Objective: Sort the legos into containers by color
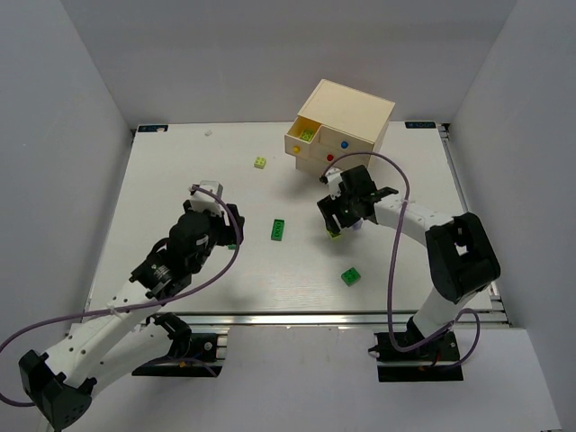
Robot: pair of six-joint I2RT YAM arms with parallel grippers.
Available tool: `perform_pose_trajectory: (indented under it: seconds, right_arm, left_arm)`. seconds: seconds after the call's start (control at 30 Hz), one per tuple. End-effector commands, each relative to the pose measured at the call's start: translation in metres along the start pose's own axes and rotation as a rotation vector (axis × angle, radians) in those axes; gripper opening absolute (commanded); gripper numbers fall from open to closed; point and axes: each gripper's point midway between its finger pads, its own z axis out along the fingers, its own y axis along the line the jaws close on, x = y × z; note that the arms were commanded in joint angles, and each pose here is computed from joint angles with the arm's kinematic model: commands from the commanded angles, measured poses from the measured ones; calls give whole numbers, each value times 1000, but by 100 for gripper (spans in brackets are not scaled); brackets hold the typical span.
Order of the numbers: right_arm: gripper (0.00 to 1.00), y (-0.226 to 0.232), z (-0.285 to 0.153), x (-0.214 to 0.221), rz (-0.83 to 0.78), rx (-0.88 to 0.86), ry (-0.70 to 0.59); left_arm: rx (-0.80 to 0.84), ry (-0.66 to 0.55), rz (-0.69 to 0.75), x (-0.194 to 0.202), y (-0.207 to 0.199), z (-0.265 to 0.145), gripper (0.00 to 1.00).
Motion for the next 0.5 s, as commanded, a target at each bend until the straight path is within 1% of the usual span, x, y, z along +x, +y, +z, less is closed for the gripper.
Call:
perform_pose_trajectory:
  seconds: [0.0, 0.1, 0.27, 0.33, 0.47]
  right_arm:
    - [72, 3, 0, -11, 3, 6, -7]
    - [68, 5, 7, -6, 4, -5, 15]
    - [66, 10, 22, 9, 17, -34, 75]
    - [62, 11, 25, 11, 17, -40, 78]
    - [52, 12, 29, 18, 22, -50, 97]
  left_arm:
    - [-23, -52, -6, -18, 5, -9, 81]
    - [-24, -55, -8, -18, 6, -10, 81]
    - [-27, -53, -12, -18, 6, -10, 81]
    - [-33, -52, -11, -17, 7, -10, 81]
    - [-30, -48, -11, -16, 7, -9, 81]
